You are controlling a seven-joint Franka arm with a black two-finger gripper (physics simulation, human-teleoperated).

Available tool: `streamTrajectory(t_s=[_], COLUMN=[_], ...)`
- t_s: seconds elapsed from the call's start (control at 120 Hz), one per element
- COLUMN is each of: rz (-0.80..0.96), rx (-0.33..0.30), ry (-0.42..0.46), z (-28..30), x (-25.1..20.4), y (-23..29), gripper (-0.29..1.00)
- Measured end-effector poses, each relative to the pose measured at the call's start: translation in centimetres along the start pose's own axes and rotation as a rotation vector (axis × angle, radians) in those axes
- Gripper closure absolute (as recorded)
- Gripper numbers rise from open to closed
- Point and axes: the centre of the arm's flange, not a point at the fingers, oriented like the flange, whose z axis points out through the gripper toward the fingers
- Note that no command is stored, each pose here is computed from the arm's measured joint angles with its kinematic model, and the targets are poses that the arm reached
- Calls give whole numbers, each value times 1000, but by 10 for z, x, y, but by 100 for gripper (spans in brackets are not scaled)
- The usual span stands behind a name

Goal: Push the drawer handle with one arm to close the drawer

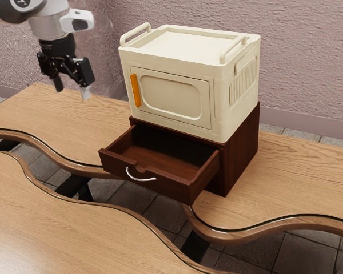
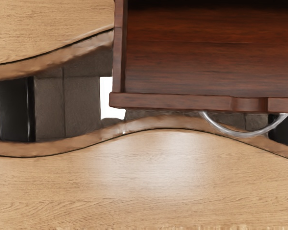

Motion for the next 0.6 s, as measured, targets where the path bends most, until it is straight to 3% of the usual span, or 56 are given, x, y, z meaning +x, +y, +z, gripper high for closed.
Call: streamTrajectory(t_s=[0.2, 0.275, 0.383, 0.6], rz=[19, 36, 93, 126], rx=[11, 37, 55, 18], ry=[-40, -91, -180, -52], z=[6, 28, 130, 204], x=[-17, -19, -28, -27], y=[-3, 3, 23, 65], gripper=[1, 22, 49, 70])
